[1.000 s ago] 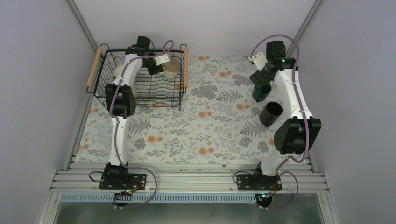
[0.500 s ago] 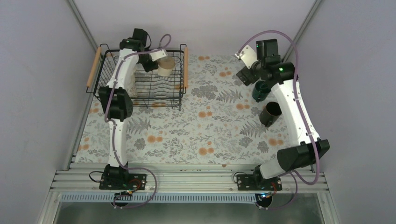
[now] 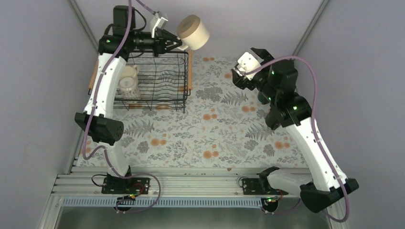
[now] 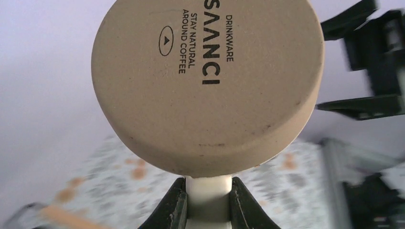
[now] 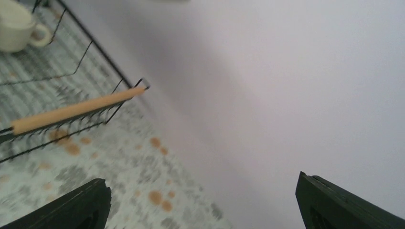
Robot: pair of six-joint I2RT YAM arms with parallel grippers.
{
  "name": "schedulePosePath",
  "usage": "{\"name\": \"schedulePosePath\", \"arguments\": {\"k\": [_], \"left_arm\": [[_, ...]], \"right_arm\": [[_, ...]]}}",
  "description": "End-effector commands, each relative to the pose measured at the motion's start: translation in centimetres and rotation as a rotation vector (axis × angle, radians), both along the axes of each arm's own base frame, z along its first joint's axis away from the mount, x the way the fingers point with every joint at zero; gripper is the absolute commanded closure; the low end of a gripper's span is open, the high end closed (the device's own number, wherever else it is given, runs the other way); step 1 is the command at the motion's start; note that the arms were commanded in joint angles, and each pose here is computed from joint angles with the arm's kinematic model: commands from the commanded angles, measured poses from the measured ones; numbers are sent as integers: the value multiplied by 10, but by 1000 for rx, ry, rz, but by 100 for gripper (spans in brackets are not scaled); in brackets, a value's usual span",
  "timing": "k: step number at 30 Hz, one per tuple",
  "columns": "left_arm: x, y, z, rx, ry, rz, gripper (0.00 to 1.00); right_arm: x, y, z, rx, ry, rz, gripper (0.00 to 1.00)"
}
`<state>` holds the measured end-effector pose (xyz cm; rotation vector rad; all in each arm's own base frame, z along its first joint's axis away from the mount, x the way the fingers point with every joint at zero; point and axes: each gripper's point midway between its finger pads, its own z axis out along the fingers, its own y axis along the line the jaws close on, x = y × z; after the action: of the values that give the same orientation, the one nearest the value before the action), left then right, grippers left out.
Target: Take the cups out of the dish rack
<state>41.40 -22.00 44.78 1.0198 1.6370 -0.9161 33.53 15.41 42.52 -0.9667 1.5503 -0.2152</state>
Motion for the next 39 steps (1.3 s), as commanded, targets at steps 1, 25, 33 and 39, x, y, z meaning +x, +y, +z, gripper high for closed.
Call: {"name": "schedulePosePath", "arguments": {"k": [1, 25, 33, 39], "left_arm": [[-22, -42, -9, -211, 301, -294, 98], [-73, -100, -33, -213, 645, -806, 98], [-100, -112, -33, -169, 685, -900, 98], [-117, -120, -31, -146, 683, -934, 98]], "right_arm": [[4, 9, 26, 2, -229, 45, 0], [19, 29, 0, 34, -295, 55, 0], [27, 21, 15, 28, -362, -7, 0], [33, 23, 10, -13, -369, -7, 47]]}}
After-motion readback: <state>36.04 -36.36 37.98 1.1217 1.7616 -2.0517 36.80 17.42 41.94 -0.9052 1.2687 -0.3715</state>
